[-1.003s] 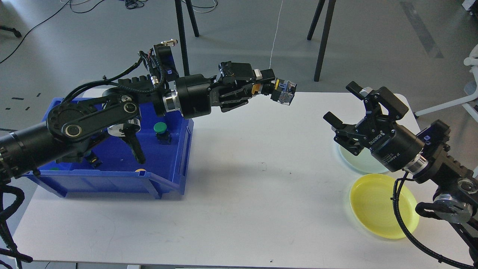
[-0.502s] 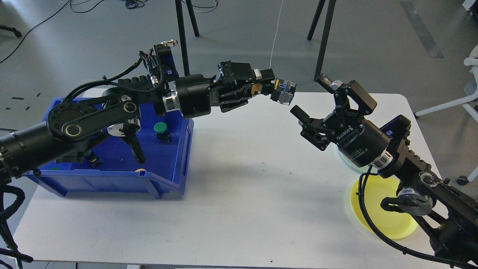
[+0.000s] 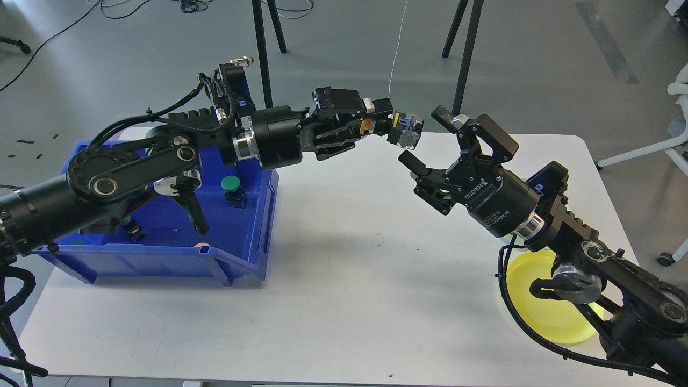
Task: Pass button and place on color plate
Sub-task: 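Reach the right gripper to the held button and grasp it, then release the button from the left gripper and pull the right gripper away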
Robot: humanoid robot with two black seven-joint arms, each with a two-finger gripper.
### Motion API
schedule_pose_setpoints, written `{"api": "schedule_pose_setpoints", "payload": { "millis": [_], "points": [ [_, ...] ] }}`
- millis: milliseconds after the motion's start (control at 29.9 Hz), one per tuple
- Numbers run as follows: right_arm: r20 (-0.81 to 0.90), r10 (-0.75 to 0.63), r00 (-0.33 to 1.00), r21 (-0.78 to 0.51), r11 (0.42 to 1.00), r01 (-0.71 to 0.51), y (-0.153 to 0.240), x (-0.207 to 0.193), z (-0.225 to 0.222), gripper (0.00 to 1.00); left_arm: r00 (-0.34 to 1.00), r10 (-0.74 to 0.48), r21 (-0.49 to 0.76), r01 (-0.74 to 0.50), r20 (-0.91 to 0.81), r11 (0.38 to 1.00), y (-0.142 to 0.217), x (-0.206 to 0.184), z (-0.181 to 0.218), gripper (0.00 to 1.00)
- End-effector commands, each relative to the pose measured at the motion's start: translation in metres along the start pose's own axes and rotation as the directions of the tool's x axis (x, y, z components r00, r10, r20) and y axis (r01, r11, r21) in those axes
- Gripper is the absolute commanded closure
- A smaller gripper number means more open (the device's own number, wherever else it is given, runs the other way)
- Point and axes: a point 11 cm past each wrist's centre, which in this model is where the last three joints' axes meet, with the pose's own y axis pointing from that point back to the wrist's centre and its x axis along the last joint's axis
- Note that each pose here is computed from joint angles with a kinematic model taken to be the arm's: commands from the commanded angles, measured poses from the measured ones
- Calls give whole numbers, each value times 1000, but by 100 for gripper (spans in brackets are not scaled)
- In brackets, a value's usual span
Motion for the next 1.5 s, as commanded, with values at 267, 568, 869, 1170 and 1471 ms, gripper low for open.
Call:
{"api": "schedule_pose_setpoints", "payload": {
  "millis": [267, 568, 869, 1170, 1471],
  "points": [
    [13, 6, 1000, 16, 1000, -7, -15, 3, 6, 23, 1000, -1, 1, 1, 1, 1000, 0, 0, 0, 63],
    [14, 6, 1000, 17, 1000, -6, -15, 3, 6, 36, 1000, 4, 2, -4, 2, 1000, 0, 1, 0, 63],
    [11, 6, 1000, 13, 1000, -7, -12, 3, 6, 42, 1000, 5, 3, -5, 2, 1000, 0, 2, 0, 62],
    [1, 1, 1000, 3, 1000, -1, -13, 2, 7, 71, 1000, 4, 2, -4, 2, 1000, 0, 1, 0, 60],
    [7, -11, 1000, -19, 1000, 11, -13, -1, 12, 96, 1000, -9, -8, 9, -4, 1000, -6, -3, 0, 41]
  ]
}}
